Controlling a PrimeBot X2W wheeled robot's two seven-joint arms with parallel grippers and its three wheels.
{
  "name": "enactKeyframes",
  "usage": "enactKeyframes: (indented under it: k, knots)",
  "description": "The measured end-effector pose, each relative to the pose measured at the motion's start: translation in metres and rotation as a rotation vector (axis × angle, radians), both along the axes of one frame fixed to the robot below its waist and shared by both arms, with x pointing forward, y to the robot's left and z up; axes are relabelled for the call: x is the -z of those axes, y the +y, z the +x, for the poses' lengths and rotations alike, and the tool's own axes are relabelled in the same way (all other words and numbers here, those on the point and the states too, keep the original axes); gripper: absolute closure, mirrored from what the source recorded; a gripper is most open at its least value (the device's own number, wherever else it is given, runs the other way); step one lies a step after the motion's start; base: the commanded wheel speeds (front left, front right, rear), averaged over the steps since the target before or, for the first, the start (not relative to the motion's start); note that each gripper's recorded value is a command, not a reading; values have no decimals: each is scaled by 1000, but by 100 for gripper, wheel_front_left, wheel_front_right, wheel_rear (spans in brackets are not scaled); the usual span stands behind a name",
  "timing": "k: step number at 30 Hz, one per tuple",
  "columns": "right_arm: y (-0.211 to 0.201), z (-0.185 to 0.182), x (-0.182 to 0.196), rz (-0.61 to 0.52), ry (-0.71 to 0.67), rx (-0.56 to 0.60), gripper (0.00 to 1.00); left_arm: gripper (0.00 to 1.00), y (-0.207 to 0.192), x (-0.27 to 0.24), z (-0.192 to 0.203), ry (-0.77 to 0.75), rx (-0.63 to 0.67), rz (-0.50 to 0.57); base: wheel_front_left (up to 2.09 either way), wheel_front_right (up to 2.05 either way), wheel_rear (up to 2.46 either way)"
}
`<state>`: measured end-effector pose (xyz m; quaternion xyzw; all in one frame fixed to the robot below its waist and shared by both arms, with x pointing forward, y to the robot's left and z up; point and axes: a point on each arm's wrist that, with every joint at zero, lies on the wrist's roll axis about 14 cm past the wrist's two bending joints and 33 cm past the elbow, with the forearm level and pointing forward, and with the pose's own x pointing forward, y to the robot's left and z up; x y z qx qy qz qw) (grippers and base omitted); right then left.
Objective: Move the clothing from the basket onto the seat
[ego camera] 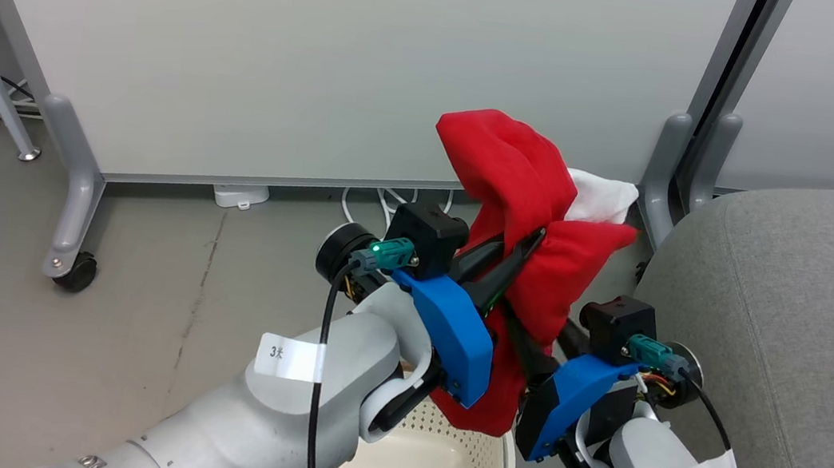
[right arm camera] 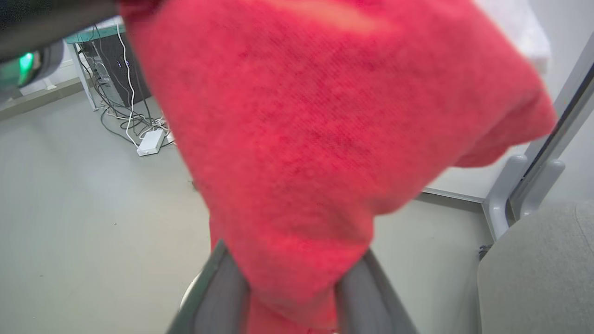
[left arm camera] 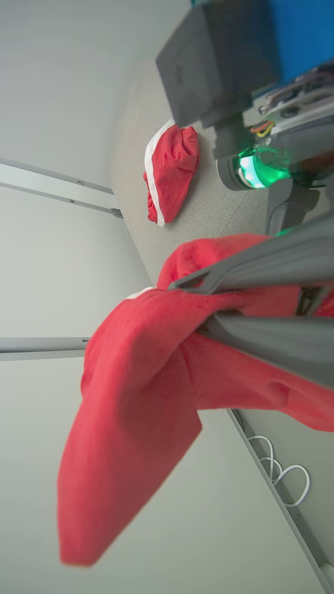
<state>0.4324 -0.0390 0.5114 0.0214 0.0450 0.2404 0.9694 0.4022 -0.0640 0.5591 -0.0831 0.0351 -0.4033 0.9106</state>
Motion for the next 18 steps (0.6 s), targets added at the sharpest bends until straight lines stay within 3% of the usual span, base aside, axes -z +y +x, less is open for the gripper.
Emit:
enactKeyframes:
  k: [18]
  knots:
    - [-5,-3,5,-1,13,9,100,100,-6,1,-1,3,12,8,0,0,0]
